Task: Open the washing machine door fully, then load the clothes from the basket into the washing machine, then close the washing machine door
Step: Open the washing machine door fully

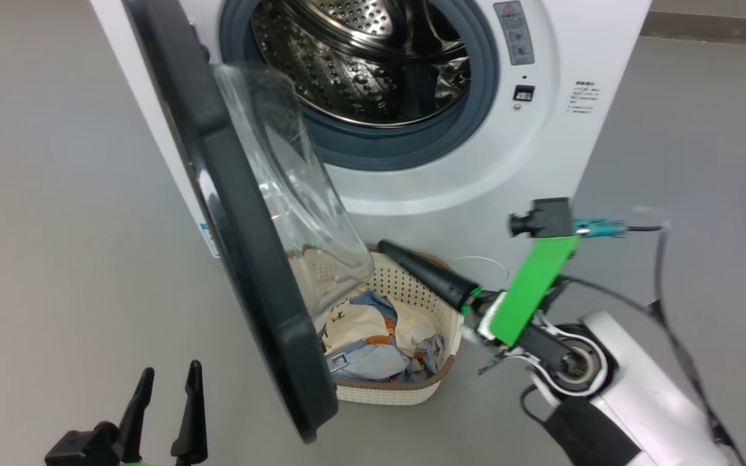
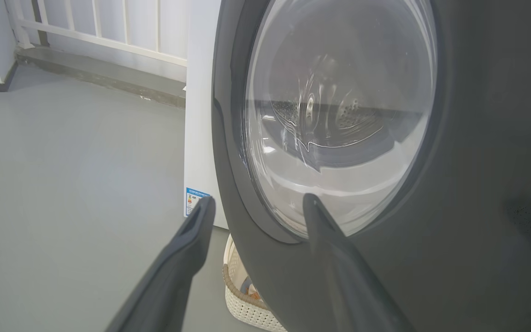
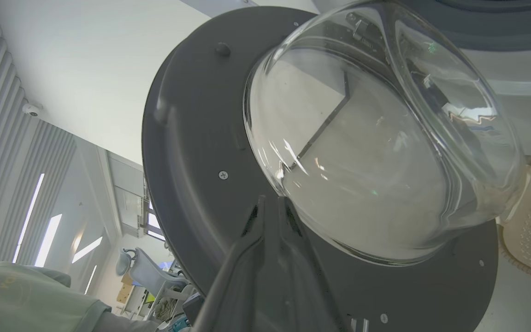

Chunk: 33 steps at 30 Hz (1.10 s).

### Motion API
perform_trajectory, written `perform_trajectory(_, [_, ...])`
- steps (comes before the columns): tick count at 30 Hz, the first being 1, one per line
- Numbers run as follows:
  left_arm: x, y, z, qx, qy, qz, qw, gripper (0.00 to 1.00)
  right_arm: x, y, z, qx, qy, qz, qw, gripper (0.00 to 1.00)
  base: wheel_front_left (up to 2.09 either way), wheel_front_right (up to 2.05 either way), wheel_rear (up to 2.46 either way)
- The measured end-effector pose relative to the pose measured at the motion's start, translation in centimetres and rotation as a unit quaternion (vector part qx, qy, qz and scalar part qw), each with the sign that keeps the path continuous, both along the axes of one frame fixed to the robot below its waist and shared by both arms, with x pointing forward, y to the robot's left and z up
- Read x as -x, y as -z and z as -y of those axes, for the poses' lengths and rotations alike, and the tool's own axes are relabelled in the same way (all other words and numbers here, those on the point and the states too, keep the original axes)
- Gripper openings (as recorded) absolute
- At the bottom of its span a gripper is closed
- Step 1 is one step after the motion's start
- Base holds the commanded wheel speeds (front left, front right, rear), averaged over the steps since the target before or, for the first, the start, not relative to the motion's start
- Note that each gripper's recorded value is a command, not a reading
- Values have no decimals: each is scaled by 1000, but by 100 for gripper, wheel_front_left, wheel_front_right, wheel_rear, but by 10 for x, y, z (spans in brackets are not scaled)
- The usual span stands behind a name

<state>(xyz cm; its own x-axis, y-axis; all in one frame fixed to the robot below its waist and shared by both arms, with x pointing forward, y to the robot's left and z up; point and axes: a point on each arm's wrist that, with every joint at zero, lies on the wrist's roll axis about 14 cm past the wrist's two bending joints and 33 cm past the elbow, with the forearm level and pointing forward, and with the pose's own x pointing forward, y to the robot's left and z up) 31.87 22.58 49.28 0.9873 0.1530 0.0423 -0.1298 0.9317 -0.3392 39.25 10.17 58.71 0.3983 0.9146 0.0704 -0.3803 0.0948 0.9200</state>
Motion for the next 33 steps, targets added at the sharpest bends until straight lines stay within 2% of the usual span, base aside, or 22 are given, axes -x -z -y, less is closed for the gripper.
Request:
perform_trajectory(3, [-2, -1, 3, 0, 6, 2, 1000, 100, -11, -7, 21, 13, 53, 49, 997, 100, 0, 0, 0])
perform_trajectory(6, [-3, -2, 6, 0, 11, 4, 1000, 100, -22, -9, 47, 41, 117, 108, 986, 100, 0, 0, 0])
perform_trajectory(10, [-1, 2, 10, -1, 17, -1, 1000, 100, -33, -2, 83, 95, 196, 193, 957, 100, 0, 0, 0])
perform_trajectory(13, [-3, 0, 12, -1, 20, 1, 1000, 100, -38, 9, 113, 127, 250, 239, 930, 100, 0, 0, 0])
perform_trajectory(16, [-4, 0, 12, -2, 23, 2, 1000, 100, -41, 20, 141, 172, 279, 273, 905, 100, 0, 0, 0])
perform_trajectory(18, [-2, 3, 14, -1, 25, -2, 1000, 100, -44, 23, 158, 192, 296, 282, 892, 100, 0, 0, 0])
perform_trajectory(22, [-5, 3, 17, -1, 32, -2, 999, 100, -46, 14, 198, 216, 356, 311, 854, 100, 0, 0, 0])
perform_trajectory(24, [-6, 3, 19, -2, 35, -2, 999, 100, -40, 20, 213, 235, 375, 314, 840, 100, 0, 0, 0])
perform_trajectory(33, [-6, 5, 21, -5, 39, -5, 999, 100, -7, 56, 257, 304, 430, 297, 796, 100, 0, 0, 0])
